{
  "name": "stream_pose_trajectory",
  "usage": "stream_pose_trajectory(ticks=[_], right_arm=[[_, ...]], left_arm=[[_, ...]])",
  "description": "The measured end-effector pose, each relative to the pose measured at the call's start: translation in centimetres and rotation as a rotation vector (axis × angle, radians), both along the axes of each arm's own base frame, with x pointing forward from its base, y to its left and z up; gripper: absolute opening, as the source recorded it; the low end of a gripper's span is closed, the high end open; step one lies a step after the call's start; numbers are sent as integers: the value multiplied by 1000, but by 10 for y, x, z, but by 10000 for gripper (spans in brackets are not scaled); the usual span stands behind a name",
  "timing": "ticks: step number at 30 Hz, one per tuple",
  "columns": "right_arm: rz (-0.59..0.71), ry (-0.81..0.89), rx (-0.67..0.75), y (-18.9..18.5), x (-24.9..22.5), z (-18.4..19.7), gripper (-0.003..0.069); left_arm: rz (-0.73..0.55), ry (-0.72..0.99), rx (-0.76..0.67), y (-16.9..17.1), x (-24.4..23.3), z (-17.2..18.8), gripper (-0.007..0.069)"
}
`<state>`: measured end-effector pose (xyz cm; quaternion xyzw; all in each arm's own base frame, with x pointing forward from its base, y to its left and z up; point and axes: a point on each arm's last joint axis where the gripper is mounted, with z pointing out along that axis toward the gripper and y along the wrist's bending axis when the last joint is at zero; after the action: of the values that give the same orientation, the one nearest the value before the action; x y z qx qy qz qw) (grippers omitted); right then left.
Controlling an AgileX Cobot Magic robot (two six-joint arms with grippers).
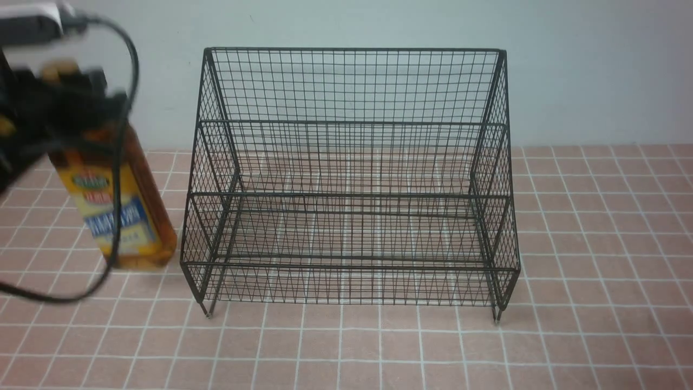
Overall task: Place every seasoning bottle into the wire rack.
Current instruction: Use the left arm to put the condiment bottle back on the shelf
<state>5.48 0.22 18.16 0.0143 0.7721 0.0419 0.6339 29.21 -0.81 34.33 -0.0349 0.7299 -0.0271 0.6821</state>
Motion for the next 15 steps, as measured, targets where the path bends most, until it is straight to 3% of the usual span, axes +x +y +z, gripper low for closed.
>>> stream_pose_trajectory(ticks=[8,15], right_arm=[[0,0,0,0,0,0,-12],[0,0,0,0,0,0,-12]], left_arm=[[-32,-220,1,-3,1,111,304],[-98,-292,-4,-20,8,161,304]])
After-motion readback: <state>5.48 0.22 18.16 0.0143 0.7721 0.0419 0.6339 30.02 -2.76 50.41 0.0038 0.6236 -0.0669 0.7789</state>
